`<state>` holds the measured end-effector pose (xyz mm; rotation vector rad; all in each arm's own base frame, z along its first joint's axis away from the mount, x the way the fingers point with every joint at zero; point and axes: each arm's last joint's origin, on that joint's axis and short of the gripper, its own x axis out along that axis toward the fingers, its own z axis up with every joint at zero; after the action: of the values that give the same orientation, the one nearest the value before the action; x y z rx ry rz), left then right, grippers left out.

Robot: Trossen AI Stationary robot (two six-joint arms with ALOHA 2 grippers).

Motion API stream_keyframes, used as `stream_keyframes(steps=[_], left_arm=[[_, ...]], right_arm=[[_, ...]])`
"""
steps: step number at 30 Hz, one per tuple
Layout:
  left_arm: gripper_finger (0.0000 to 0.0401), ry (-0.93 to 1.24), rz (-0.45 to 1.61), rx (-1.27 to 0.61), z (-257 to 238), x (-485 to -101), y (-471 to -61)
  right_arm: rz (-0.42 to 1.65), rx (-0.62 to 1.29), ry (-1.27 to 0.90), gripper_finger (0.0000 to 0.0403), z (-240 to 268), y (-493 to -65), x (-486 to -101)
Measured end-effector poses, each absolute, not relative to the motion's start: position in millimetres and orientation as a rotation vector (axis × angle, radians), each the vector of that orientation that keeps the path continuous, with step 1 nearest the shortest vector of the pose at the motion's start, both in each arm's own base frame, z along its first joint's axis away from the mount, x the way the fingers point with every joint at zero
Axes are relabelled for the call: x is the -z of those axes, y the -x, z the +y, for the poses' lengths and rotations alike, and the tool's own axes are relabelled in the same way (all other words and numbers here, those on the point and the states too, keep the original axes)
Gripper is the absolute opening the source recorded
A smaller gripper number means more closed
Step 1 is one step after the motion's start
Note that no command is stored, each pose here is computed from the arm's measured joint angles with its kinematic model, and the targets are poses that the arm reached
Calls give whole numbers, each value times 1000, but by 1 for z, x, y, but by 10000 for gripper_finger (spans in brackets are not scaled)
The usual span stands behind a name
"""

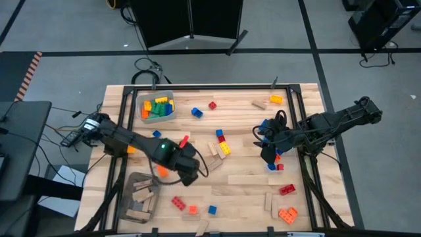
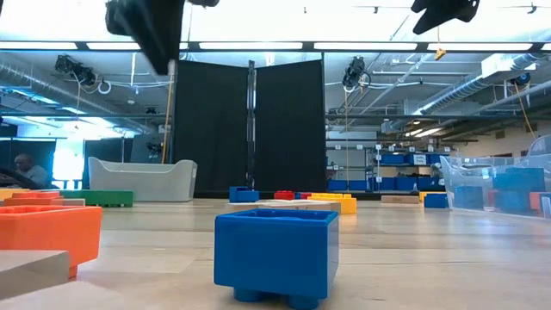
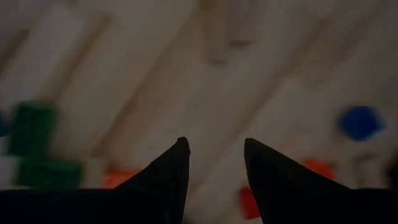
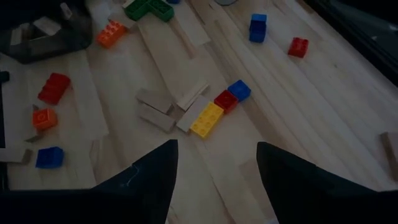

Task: Sort blocks by size
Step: Put the large green game piece into the gray bin

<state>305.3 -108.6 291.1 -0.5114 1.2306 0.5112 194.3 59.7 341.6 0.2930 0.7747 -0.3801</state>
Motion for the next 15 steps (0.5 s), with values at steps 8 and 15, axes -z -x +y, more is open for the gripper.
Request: stream_keyframes(steps=[8, 15], left_arm=[[162, 496, 1256, -575, -58, -282, -277], [162, 524, 1205, -673, -19, -265, -224]], right_arm=[[771, 404, -273, 232, 58, -194, -341], [782, 415, -275, 232, 57, -193, -340]])
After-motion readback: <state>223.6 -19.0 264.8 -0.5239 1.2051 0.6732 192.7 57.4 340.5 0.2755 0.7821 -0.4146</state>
